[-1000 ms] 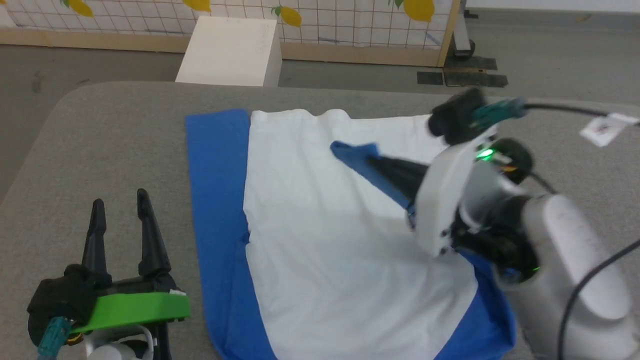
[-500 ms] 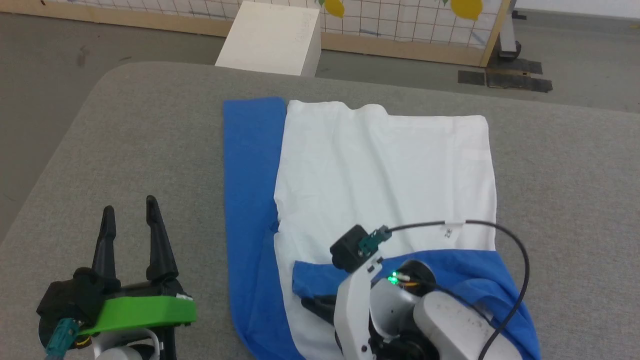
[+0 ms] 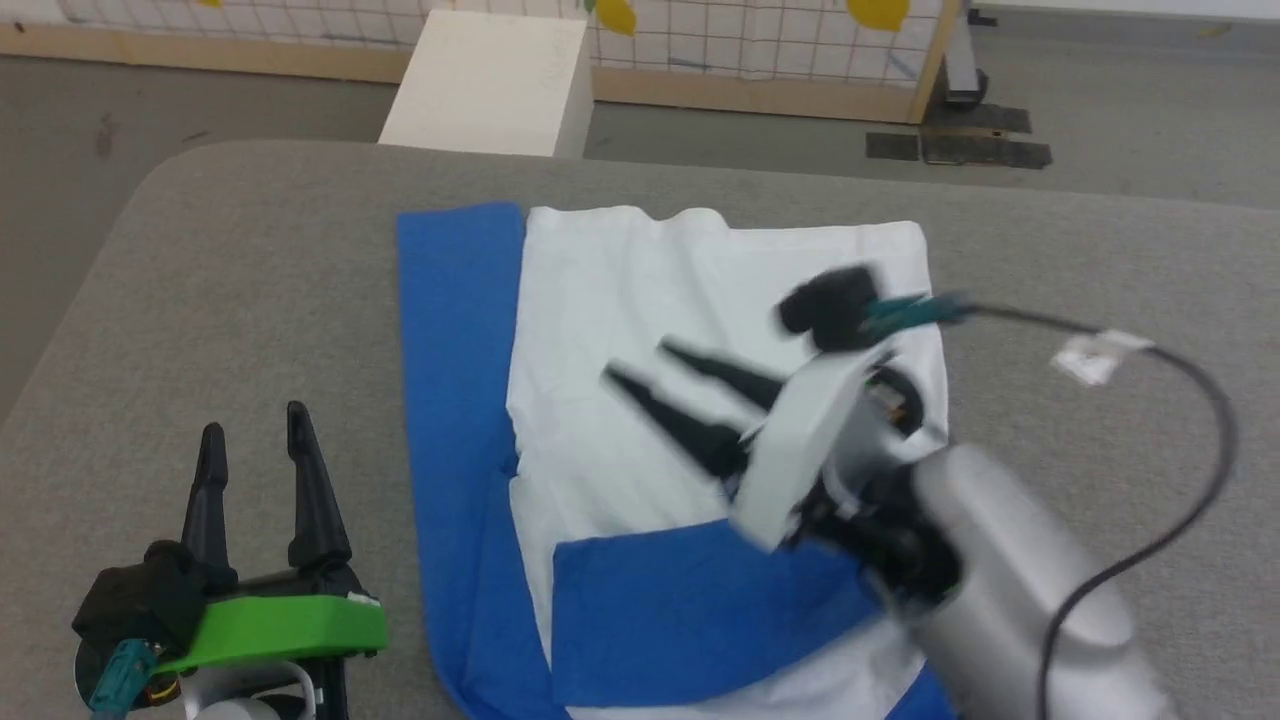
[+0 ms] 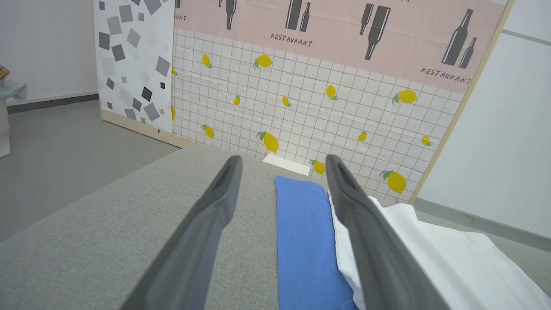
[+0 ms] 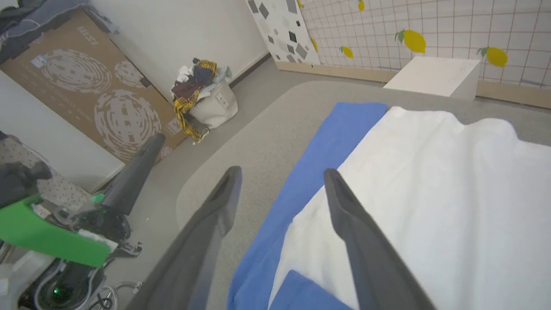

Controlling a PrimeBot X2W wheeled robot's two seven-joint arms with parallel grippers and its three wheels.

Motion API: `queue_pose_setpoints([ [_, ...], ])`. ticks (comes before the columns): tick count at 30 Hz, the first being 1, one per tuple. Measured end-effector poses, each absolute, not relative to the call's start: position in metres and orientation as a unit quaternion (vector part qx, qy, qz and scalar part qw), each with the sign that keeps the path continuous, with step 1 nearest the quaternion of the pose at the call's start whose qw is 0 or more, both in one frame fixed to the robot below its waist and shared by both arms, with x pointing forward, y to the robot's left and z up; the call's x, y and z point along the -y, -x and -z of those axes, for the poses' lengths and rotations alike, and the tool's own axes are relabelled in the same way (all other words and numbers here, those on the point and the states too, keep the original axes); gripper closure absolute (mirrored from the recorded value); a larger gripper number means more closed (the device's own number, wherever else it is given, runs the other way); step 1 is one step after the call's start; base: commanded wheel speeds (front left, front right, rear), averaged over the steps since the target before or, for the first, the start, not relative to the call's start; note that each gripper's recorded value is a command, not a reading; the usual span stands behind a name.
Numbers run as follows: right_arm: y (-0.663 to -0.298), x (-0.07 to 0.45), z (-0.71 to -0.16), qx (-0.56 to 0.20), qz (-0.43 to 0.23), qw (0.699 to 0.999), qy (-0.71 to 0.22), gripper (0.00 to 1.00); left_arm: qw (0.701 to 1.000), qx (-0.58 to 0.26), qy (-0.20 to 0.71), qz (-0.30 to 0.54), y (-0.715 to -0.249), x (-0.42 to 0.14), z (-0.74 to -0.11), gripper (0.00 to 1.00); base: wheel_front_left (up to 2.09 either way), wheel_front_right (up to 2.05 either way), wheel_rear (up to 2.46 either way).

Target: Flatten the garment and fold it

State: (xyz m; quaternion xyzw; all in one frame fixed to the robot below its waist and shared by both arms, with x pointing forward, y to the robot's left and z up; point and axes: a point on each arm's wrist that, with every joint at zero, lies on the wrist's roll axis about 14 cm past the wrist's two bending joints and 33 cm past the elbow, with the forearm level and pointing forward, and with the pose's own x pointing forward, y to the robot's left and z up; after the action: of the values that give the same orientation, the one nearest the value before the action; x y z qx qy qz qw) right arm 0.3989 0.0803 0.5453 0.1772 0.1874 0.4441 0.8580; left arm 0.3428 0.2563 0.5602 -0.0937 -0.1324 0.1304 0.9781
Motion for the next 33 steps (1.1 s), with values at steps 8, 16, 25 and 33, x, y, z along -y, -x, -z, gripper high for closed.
queue_pose_setpoints([
  [8, -0.473, 0.074, -0.597, -0.05, -0.239, 0.947, -0.208, 0.0, 0.981, 0.128, 0.102, -0.105, -0.352, -0.241, -0.557, 0.0, 0.0, 0.0, 0.0],
  [16, -0.47, 0.174, -0.57, -0.053, -0.092, 0.972, -0.21, 0.0, 0.984, 0.101, 0.118, -0.088, -0.365, -0.227, -0.54, 0.0, 0.0, 0.0, 0.0],
  [25, -0.48, 0.228, -0.548, -0.071, -0.011, 0.981, -0.181, 0.0, 0.991, 0.033, 0.126, -0.028, -0.469, -0.228, -0.552, 0.0, 0.0, 0.0, 0.0],
  [33, -0.511, 0.232, -0.521, -0.102, -0.009, 0.982, -0.157, 0.0, 0.985, -0.13, 0.097, -0.065, -0.56, -0.282, -0.532, 0.0, 0.0, 0.0, 0.0],
])
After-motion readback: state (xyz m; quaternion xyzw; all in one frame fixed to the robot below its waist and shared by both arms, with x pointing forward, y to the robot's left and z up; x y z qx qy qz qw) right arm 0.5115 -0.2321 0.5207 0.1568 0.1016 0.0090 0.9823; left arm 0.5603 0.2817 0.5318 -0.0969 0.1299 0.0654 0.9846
